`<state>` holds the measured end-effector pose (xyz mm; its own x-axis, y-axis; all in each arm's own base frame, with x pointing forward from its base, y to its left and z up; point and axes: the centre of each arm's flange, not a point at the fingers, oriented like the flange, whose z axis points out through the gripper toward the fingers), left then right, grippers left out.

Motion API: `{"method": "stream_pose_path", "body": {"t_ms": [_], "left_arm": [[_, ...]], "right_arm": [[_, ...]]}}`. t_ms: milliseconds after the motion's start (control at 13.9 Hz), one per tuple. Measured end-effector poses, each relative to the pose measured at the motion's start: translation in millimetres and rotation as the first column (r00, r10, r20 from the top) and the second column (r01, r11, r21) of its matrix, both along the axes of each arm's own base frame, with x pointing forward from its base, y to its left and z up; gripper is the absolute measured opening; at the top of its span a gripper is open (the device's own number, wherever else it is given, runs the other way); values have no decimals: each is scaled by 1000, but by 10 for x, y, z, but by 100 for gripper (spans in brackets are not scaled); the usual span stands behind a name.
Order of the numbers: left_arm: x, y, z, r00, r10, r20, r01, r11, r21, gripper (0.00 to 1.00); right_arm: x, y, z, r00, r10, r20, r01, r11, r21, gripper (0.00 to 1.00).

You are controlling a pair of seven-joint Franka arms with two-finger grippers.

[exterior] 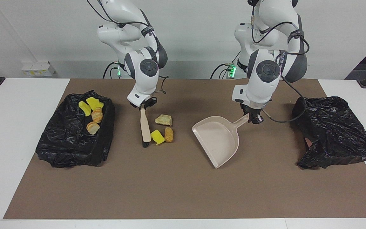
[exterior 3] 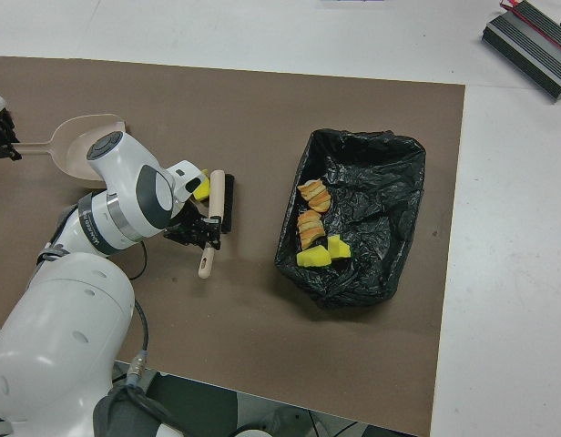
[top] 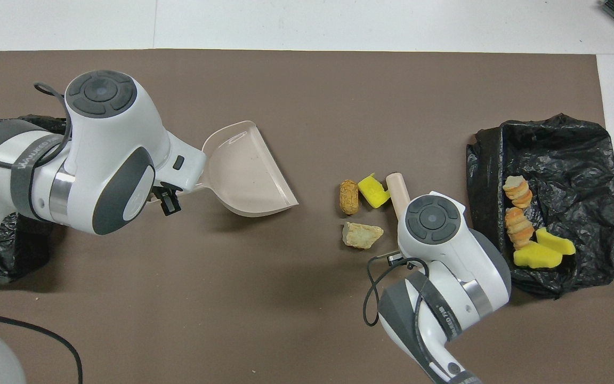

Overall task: Sweep and dump trash in bin
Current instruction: 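Sweep the remaining scraps into the dustpan with the right gripper's brush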

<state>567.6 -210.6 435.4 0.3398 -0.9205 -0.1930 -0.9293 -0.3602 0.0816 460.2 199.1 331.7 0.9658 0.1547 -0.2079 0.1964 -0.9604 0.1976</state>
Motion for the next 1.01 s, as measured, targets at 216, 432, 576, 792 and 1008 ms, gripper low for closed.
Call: {"method": "stream_pose_path", "body": {"t_ms": [216,432,576,792,1008], "left_arm": [[-68,-27,-40,992,-127,7,127,992,6,33],[-146,-123,-61,970,-241,35,241,970,7,33],[-300,-311,-119,949,-306,79,305,952,22,33],[-580,-406,-259,926,-356,125,358,934,13,33],[-738,-359,-318,919,-366,147,370,929,5,33]], "right_arm": [[-119,303,-69,998,-65,-3,66,995,77,26],[-201,587,-162,993,-119,7,116,983,141,26],[-248,770,-275,989,-144,27,138,976,169,26],[-271,985,-459,986,-160,52,146,965,217,26],[-267,1160,-413,981,-191,39,173,945,279,26]]}}
